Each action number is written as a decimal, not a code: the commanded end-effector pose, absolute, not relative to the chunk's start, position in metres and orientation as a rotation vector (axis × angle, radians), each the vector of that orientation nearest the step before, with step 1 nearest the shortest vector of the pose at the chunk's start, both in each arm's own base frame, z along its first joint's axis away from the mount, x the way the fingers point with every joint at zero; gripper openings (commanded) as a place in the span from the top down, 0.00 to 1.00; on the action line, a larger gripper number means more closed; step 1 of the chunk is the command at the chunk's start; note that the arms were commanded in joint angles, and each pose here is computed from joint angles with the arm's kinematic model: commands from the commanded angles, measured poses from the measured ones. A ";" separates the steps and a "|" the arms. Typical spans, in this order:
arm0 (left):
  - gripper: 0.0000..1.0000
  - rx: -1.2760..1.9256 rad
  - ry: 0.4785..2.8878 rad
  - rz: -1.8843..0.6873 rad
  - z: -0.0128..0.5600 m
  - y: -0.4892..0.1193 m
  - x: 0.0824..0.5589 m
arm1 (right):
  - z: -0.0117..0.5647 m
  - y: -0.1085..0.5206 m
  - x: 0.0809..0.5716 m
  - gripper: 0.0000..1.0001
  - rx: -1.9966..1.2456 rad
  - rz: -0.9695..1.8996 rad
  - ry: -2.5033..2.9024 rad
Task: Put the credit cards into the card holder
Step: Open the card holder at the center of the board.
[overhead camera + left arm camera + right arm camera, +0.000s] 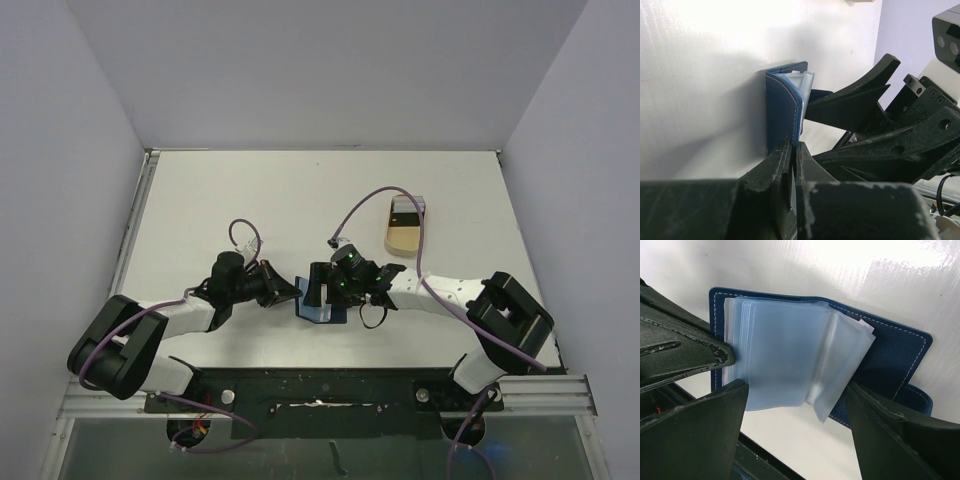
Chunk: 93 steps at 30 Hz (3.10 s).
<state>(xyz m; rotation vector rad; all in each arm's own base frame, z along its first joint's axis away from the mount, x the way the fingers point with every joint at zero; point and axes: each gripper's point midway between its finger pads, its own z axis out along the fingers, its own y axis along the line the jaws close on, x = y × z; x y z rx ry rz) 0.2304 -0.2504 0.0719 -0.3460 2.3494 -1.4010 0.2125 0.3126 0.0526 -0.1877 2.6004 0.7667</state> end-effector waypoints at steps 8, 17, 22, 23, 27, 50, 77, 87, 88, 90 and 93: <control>1.00 -0.294 2.265 -1.446 0.092 -0.256 0.236 | 0.056 0.312 0.225 0.22 -0.168 0.696 2.562; 0.95 -0.301 2.273 -1.426 0.090 -0.254 0.237 | 0.053 0.297 0.227 0.23 -0.151 0.597 2.569; 0.85 -0.308 2.285 -1.414 0.087 -0.254 0.237 | 0.059 0.301 0.228 0.24 -0.168 0.630 2.553; 0.85 -0.314 2.293 -1.404 0.085 -0.253 0.238 | 0.062 0.304 0.229 0.23 -0.174 0.642 2.549; 0.94 -0.310 2.306 -1.392 0.083 -0.253 0.237 | 0.080 0.313 0.231 0.21 -0.193 0.695 2.513; 1.00 -0.329 2.289 -1.385 0.084 -0.249 0.237 | 0.060 0.327 0.221 0.15 -0.195 0.772 2.563; 0.70 -0.307 2.362 -1.296 0.072 -0.246 0.238 | 0.046 0.310 0.222 0.14 -0.179 0.652 2.593; 0.96 -0.316 2.375 -1.237 0.063 -0.240 0.240 | 0.069 0.298 0.228 0.05 -0.197 0.551 2.563; 0.96 -0.315 2.375 -1.232 0.063 -0.240 0.240 | 0.075 0.300 0.230 0.03 -0.203 0.552 2.553; 0.98 -0.314 2.375 -1.230 0.063 -0.239 0.239 | 0.080 0.301 0.229 0.03 -0.214 0.543 2.545; 0.99 -0.314 2.378 -1.226 0.062 -0.238 0.237 | 0.085 0.305 0.228 0.02 -0.228 0.545 2.539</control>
